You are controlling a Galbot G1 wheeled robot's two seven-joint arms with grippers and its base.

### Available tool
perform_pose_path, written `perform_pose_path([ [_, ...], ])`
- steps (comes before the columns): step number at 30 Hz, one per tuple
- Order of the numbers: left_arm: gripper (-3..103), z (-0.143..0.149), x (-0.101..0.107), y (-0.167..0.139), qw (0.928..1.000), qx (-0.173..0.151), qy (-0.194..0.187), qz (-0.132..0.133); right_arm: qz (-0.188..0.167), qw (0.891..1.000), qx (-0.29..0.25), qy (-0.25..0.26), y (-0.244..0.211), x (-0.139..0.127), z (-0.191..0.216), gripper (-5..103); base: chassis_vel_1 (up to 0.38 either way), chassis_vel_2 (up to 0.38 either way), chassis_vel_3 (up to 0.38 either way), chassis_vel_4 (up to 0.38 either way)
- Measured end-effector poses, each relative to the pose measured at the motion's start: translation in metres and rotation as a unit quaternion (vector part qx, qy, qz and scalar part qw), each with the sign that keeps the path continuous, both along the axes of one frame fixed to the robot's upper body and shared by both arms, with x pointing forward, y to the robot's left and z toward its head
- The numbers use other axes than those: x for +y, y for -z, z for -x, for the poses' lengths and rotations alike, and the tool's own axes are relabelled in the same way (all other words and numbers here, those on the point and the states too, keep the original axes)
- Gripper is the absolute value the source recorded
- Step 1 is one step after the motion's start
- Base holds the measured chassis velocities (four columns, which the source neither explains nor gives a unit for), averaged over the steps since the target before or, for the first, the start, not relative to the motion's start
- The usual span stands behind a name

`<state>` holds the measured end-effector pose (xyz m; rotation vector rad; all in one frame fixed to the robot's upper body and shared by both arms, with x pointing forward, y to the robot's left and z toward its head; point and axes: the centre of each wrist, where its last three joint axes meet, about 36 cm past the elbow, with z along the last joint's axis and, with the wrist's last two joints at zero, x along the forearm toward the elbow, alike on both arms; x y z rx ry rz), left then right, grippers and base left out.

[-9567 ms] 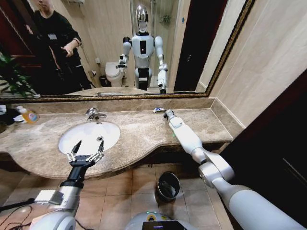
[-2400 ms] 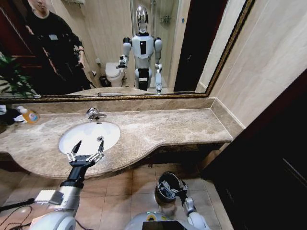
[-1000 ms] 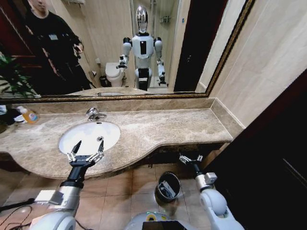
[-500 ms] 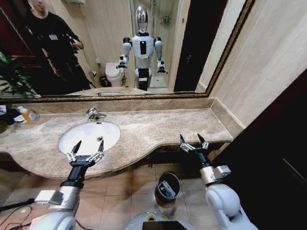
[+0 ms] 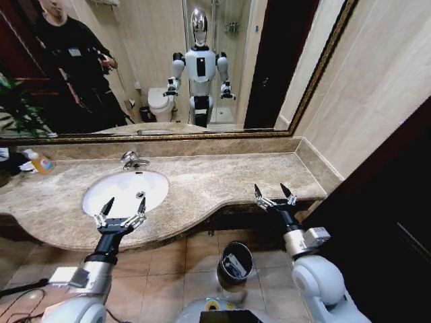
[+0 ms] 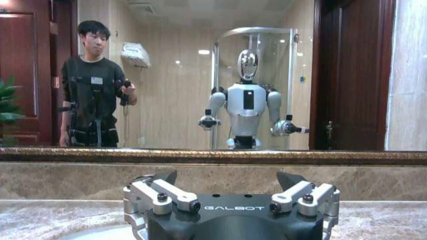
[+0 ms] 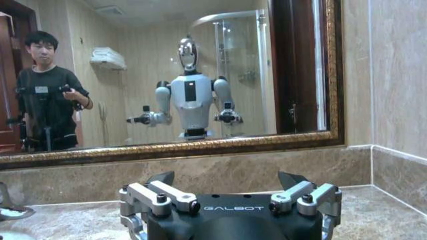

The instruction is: Pick up the trash from the sink and place it in the trash bin.

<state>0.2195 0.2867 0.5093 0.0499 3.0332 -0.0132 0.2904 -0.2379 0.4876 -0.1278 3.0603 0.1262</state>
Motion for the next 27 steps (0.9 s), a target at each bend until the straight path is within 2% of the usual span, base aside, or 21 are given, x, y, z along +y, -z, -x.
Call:
perform_pose_path([
  [5,100,0.0000,0.0000,0.0000,1.0000,0.000,0.000,0.000,-0.010,1.000,-0.004,-0.013,0.0009,-0.0011,-0.0031,100,0.000,0.000,0.000,0.000],
  [27,100,0.0000,0.0000,0.0000,1.0000,0.000,0.000,0.000,-0.004,1.000,-0.002,-0.018,0.0003,-0.0026,-0.0027,100,0.000,0.000,0.000,0.000],
])
